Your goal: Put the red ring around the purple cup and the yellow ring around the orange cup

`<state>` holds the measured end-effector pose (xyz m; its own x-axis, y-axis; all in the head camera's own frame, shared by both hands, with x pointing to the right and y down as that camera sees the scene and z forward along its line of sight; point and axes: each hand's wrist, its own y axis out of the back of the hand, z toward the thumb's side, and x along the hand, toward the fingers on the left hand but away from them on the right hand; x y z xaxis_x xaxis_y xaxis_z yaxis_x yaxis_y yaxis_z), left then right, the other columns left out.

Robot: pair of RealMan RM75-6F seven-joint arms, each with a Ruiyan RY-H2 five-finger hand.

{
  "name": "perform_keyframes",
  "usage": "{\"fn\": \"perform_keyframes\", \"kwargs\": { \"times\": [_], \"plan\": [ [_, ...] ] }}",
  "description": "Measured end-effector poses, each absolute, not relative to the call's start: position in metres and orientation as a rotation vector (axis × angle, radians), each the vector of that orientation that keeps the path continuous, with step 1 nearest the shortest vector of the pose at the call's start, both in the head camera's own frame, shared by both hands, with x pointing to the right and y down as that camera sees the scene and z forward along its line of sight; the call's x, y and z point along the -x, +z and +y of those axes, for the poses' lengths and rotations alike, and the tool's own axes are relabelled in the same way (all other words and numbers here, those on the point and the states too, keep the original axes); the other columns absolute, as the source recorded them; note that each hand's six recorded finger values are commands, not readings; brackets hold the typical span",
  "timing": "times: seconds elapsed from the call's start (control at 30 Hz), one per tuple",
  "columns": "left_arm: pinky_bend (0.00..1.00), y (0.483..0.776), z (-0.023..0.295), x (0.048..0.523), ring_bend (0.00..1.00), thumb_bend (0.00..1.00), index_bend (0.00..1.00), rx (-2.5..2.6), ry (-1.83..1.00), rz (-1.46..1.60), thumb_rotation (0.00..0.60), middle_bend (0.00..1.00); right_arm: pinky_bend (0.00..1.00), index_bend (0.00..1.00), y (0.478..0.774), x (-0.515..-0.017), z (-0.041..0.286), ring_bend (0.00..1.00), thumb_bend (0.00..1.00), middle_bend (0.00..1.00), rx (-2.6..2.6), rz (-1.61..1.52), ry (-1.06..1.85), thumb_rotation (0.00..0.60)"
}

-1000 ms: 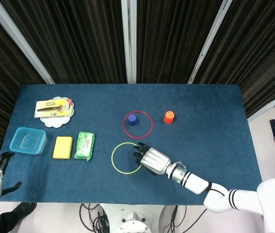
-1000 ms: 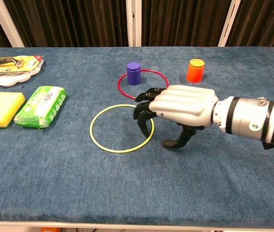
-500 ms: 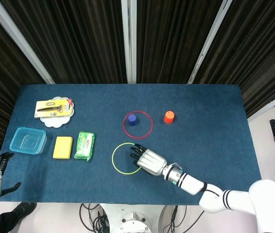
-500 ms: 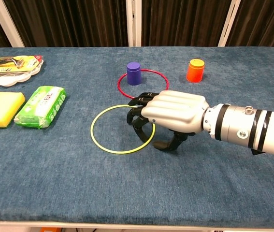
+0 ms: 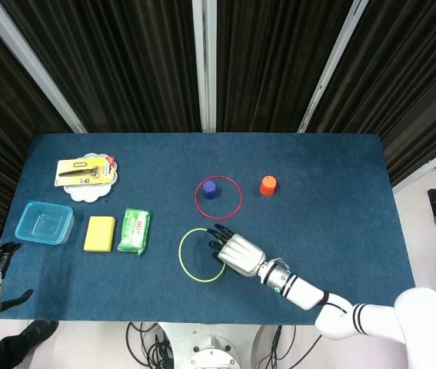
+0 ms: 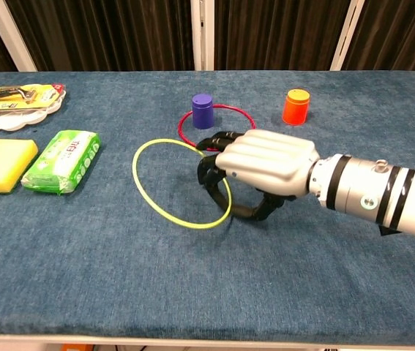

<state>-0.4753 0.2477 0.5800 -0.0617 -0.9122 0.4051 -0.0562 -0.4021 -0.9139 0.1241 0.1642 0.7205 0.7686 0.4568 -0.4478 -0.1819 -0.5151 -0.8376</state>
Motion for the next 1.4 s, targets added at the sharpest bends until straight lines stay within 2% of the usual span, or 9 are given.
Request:
{"fn": "perform_keyframes", "kwargs": {
  "times": [0.27,0.57,0.8,1.03,1.27,1.4],
  "plan": [
    [0.00,0.580,0.244,0.472,0.02,0.04,0.14,1.515,-1.535,1.055,0.600,0.12,0.00,0.67,0.700,-0.148,0.138,0.00,0.41,0.27,1.903,-0.295,0.834,0.600],
    [0.00,0.584,0.240,0.465,0.02,0.04,0.14,1.533,-1.524,1.034,0.600,0.12,0.00,0.67,0.676,-0.216,0.077,0.00,0.42,0.27,1.781,-0.390,1.037,0.600],
    [0.00,0.584,0.241,0.462,0.02,0.04,0.14,1.537,-1.528,1.029,0.600,0.12,0.00,0.67,0.686,-0.250,0.042,0.00,0.42,0.26,1.725,-0.387,1.230,0.600],
    [0.00,0.583,0.241,0.463,0.02,0.04,0.14,1.530,-1.539,1.026,0.600,0.12,0.00,0.66,0.702,-0.261,0.025,0.00,0.41,0.26,1.692,-0.378,1.319,0.600],
    [0.00,0.583,0.242,0.462,0.02,0.04,0.14,1.532,-1.548,1.022,0.600,0.13,0.00,0.62,0.716,-0.260,0.020,0.00,0.28,0.26,1.688,-0.385,1.354,0.600],
    [0.00,0.583,0.242,0.462,0.02,0.04,0.14,1.531,-1.548,1.022,0.600,0.12,0.00,0.56,0.720,-0.255,0.018,0.00,0.13,0.25,1.688,-0.394,1.354,0.600]
  ]
}}
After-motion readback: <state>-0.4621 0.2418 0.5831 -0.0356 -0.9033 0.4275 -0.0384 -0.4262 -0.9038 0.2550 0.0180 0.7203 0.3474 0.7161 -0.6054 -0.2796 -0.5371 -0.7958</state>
